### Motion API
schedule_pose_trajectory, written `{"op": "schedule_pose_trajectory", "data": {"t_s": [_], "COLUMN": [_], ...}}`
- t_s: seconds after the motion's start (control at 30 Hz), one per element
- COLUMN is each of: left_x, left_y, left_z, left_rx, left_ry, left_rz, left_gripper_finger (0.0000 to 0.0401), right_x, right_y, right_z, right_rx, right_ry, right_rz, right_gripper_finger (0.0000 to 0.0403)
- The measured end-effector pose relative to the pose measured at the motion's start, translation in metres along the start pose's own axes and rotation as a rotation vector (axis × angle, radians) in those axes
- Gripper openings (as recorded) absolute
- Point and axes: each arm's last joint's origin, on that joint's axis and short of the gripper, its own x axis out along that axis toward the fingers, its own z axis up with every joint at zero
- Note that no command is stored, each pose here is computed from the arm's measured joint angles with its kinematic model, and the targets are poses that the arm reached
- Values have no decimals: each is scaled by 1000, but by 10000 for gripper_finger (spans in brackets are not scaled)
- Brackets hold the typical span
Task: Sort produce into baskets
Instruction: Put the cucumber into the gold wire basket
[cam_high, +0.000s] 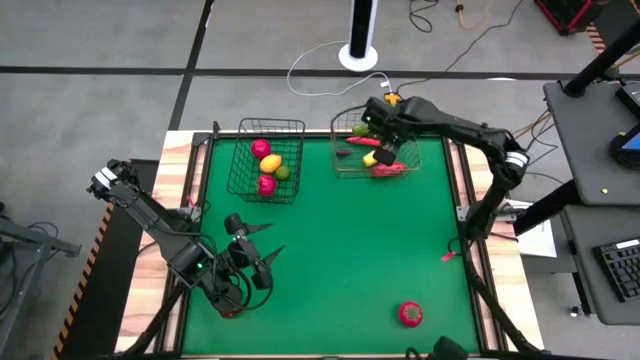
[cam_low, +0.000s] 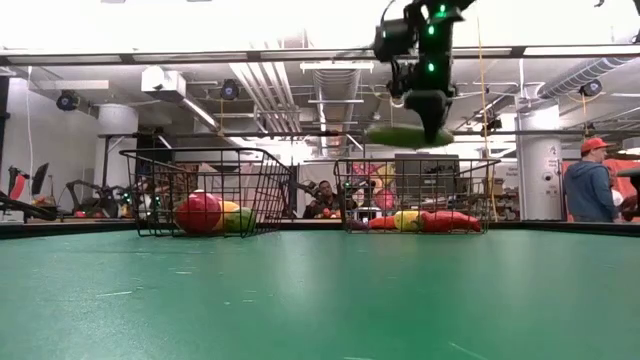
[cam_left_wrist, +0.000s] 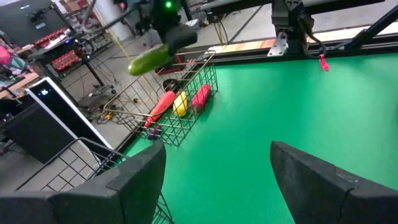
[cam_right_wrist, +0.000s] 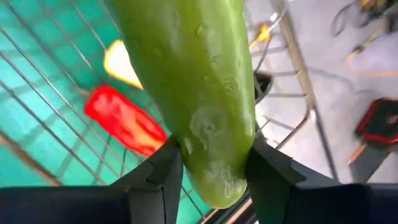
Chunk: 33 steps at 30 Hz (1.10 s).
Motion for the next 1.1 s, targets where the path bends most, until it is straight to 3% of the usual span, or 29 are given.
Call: {"op": "schedule_pose_trajectory", "data": {"t_s": [0.23, 0.7, 1.1], "left_x": [0, 0, 0], "left_y": [0, 0, 0], "left_z": [0, 0, 0], "left_rx": [-6, -7, -6], "left_ry": [0, -4, -5], "left_rz": [0, 6, 7], "left_gripper_finger": [270, 270, 270], "right_x": [32, 75, 95], "right_y": [-20, -14, -9], "right_z": [5, 14, 22], "right_rx": [-18, -320, -343], "right_ry": [74, 174, 176], "right_rz": [47, 87, 91], "right_gripper_finger": [136, 136, 136]}}
